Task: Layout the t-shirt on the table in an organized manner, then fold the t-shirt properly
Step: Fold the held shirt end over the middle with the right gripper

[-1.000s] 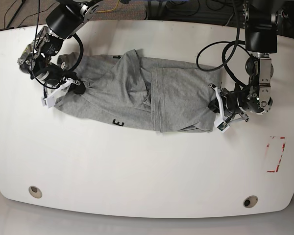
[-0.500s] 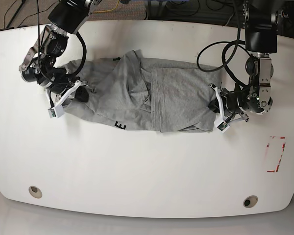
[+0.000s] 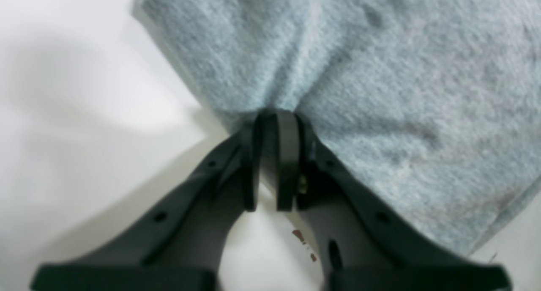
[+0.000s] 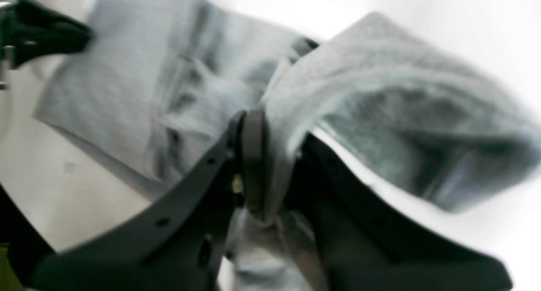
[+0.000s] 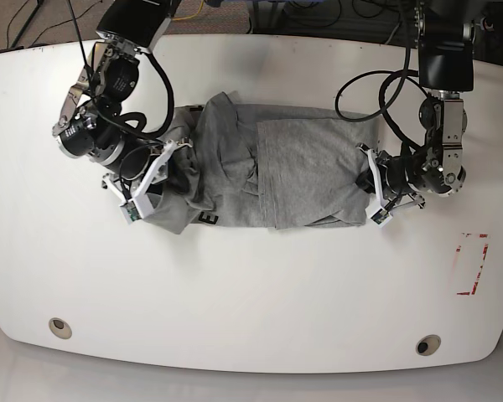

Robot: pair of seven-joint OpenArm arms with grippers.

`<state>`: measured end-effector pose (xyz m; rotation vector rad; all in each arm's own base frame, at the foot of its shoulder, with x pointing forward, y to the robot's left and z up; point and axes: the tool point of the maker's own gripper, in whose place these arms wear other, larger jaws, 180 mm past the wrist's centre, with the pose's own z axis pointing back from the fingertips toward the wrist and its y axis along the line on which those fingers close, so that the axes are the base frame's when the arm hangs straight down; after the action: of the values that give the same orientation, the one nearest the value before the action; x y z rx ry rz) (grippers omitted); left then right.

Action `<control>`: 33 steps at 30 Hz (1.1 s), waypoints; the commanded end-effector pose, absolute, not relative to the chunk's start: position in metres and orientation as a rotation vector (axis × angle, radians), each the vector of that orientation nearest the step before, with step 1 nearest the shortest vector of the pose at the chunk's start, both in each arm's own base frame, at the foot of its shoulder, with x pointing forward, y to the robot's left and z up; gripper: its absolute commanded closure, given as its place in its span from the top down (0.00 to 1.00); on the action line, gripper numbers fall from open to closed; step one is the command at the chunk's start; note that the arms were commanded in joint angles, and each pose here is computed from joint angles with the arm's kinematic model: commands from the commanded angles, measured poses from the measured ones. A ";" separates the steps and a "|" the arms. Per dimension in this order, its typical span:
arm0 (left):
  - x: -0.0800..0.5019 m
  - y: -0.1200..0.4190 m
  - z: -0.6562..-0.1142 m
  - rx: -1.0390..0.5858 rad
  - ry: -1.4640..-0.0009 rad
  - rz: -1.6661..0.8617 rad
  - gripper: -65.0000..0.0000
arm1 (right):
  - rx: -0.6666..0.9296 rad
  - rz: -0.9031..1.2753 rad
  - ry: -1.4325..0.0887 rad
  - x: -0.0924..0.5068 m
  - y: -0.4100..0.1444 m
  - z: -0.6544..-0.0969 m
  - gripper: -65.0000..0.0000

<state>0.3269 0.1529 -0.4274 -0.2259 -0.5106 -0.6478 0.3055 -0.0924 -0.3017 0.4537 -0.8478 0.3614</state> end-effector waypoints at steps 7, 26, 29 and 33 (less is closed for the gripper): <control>0.297 0.161 -0.455 -0.143 -0.330 -0.719 0.09 | 0.602 0.464 -0.972 0.319 -0.025 -0.259 0.09; 0.292 0.155 -0.459 -0.150 -0.316 -0.737 0.09 | 0.766 0.624 -0.965 0.307 0.048 -0.253 0.09; 0.291 0.155 -0.459 -0.151 -0.315 -0.736 0.09 | 0.775 0.630 -0.962 0.305 0.051 -0.253 0.09; 0.291 0.155 -0.460 -0.153 -0.314 -0.735 0.09 | 0.825 0.627 -0.993 0.305 0.058 -0.244 0.09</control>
<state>0.3255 0.1373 -0.4296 -0.2308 -0.5048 -0.6922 0.2990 0.0488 -0.2706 0.7543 -0.8978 0.6300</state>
